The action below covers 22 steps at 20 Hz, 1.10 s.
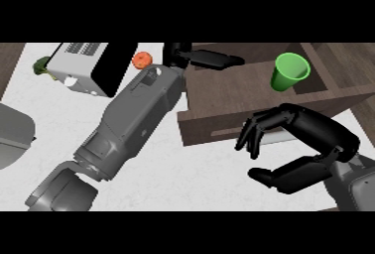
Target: Pick up the cup, place it into the drawer and close the drawer
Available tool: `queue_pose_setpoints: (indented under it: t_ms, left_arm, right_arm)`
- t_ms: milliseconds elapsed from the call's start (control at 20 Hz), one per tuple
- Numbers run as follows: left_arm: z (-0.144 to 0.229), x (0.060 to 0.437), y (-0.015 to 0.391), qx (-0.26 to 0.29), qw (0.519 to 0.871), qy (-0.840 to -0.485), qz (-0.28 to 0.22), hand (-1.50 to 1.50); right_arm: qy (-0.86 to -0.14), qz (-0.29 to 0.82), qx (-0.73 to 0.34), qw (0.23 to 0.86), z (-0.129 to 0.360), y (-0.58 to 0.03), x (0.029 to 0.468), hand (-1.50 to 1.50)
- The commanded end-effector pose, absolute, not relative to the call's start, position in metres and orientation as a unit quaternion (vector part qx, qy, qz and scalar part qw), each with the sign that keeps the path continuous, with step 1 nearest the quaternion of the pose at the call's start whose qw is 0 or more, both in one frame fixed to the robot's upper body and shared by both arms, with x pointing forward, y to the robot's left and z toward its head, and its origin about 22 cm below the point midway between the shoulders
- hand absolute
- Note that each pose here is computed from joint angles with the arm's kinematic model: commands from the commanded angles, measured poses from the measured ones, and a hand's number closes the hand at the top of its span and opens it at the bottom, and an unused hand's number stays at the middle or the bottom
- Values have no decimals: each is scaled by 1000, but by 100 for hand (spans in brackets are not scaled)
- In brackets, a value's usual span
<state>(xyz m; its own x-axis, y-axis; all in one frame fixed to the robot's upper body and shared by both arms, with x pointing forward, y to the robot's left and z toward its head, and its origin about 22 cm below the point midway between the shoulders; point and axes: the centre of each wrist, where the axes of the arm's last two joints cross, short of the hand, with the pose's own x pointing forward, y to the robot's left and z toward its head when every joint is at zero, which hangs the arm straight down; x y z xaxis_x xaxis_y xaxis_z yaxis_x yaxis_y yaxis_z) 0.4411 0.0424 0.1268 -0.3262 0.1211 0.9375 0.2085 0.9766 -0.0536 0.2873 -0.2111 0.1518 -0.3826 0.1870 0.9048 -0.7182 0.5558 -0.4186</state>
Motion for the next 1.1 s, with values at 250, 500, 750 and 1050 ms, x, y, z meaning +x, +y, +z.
queue_pose_setpoints:
  t_ms: [250,500,750,1050]
  left_arm:
    - [119,441,48,-109,567,-817,10,-150]
    - [101,437,56,-126,567,-814,21,-150]
    - [90,435,78,-139,563,-814,37,-150]
    - [86,432,99,-149,559,-815,29,-150]
  right_arm:
    - [-656,526,9,541,111,-209,268,-150]
    - [-616,536,-26,577,51,-207,290,-150]
    - [-568,576,-37,586,2,-192,315,-150]
    - [-580,531,-70,614,-10,-232,364,150]
